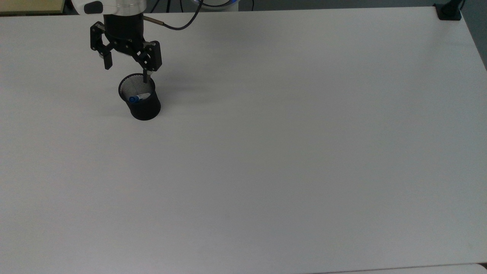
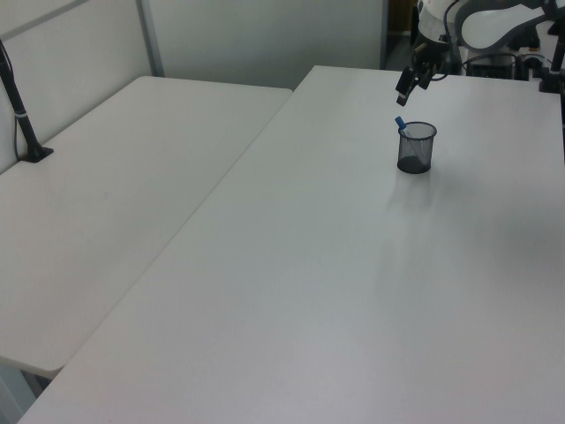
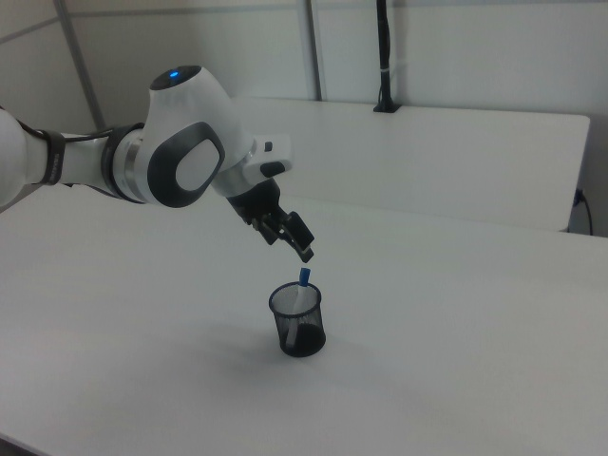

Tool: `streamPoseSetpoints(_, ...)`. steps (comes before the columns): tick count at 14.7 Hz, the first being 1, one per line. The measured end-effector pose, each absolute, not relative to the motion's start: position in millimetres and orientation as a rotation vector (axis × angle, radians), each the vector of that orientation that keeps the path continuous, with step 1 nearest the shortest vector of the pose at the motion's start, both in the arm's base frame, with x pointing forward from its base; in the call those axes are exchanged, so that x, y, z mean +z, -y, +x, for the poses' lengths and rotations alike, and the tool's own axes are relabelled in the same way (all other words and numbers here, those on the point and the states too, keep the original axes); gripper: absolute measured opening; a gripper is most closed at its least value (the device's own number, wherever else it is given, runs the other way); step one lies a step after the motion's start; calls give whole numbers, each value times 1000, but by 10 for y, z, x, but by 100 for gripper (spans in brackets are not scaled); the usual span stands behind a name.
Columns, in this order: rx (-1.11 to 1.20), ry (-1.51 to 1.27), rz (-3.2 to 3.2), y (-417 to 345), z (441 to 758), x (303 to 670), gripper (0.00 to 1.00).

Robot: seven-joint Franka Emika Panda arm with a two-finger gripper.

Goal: Insert the marker
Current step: 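Raise the open gripper up from the cup rim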

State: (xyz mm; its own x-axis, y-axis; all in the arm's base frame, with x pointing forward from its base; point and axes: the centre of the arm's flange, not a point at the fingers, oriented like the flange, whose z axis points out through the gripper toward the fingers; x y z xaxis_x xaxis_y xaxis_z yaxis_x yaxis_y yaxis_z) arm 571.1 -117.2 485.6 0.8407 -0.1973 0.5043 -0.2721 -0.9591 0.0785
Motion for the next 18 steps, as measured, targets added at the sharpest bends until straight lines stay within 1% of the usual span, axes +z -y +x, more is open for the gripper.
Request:
streamPoseSetpoints(5,763,368,2872,1172,5711,4856,100)
streamPoseSetpoints(6,495,424,2937,1154,5604,4698,100)
streamPoseSetpoints(10,492,424,2938,1155,5607,4684,100)
streamPoseSetpoints(11,440,444,2958,1125,5598,4694,100)
streamPoseSetpoints(18,440,444,2958,1125,5598,4694,100)
